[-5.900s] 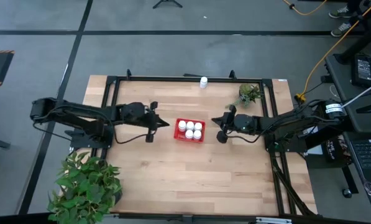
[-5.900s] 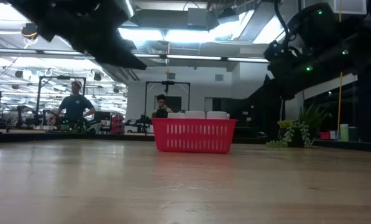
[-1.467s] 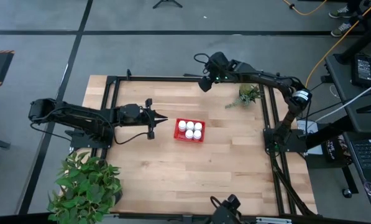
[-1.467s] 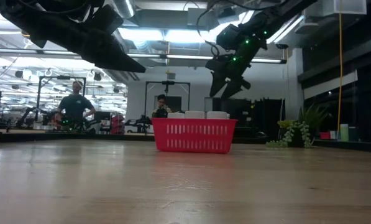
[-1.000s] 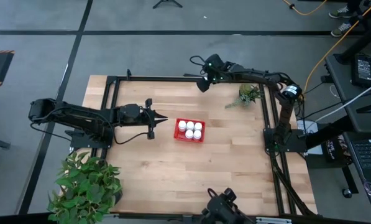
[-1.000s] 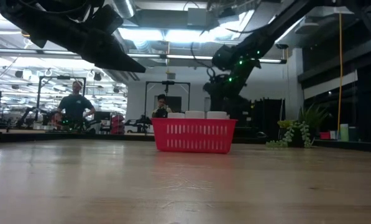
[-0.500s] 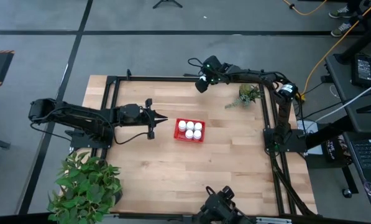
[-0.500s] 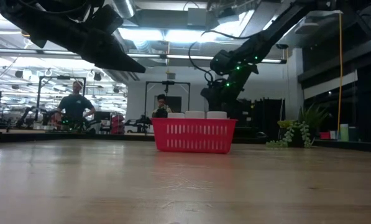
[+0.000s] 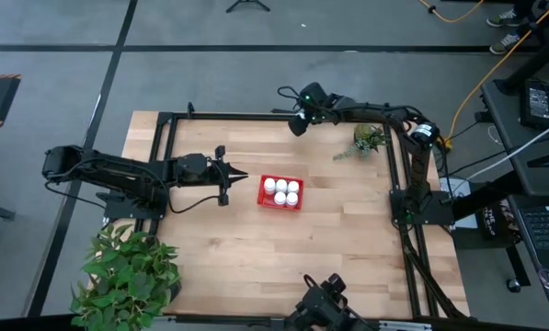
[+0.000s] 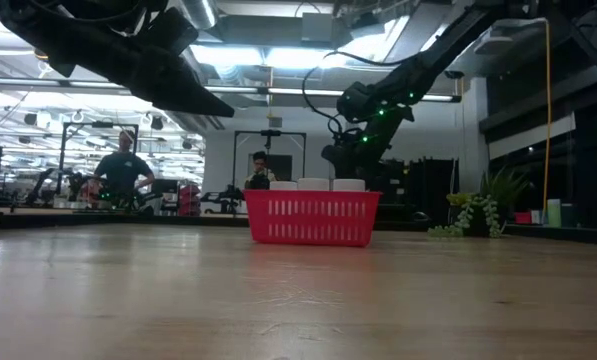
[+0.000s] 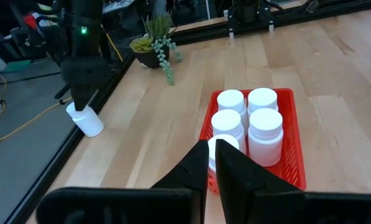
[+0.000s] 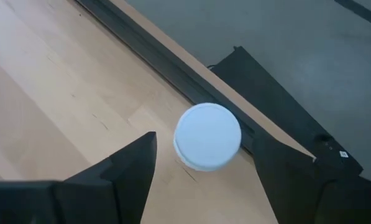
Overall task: Pick and place pill bottles into a basket
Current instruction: Put the white pill bottle into the red basket
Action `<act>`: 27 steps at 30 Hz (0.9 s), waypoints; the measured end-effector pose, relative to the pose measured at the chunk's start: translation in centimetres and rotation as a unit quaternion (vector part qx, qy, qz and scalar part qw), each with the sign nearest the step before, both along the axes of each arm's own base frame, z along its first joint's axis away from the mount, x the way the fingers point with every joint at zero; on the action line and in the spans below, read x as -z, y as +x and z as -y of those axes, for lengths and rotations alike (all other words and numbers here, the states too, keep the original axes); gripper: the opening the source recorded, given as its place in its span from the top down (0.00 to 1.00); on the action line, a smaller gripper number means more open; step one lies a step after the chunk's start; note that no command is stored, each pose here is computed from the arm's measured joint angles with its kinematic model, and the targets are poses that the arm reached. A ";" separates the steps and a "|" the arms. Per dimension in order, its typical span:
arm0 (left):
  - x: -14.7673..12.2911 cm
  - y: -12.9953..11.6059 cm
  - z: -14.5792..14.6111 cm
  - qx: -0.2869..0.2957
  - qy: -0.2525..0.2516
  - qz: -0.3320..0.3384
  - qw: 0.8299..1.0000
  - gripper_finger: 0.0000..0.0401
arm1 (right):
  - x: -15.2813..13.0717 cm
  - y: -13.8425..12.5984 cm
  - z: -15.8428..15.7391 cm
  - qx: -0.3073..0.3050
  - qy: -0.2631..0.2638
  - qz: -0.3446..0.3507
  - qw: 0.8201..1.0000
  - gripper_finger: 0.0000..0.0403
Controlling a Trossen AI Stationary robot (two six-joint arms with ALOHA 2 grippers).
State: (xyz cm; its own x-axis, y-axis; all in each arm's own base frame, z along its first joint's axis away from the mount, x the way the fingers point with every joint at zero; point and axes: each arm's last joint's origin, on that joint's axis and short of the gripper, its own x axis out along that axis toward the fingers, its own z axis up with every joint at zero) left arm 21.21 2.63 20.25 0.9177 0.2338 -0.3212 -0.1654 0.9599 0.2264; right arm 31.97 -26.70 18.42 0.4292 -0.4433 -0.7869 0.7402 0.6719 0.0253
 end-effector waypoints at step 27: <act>0.0 0.0 0.0 0.000 0.000 0.000 1.000 0.93 | 1.3 0.4 0.6 0.002 -0.005 0.003 1.000 0.37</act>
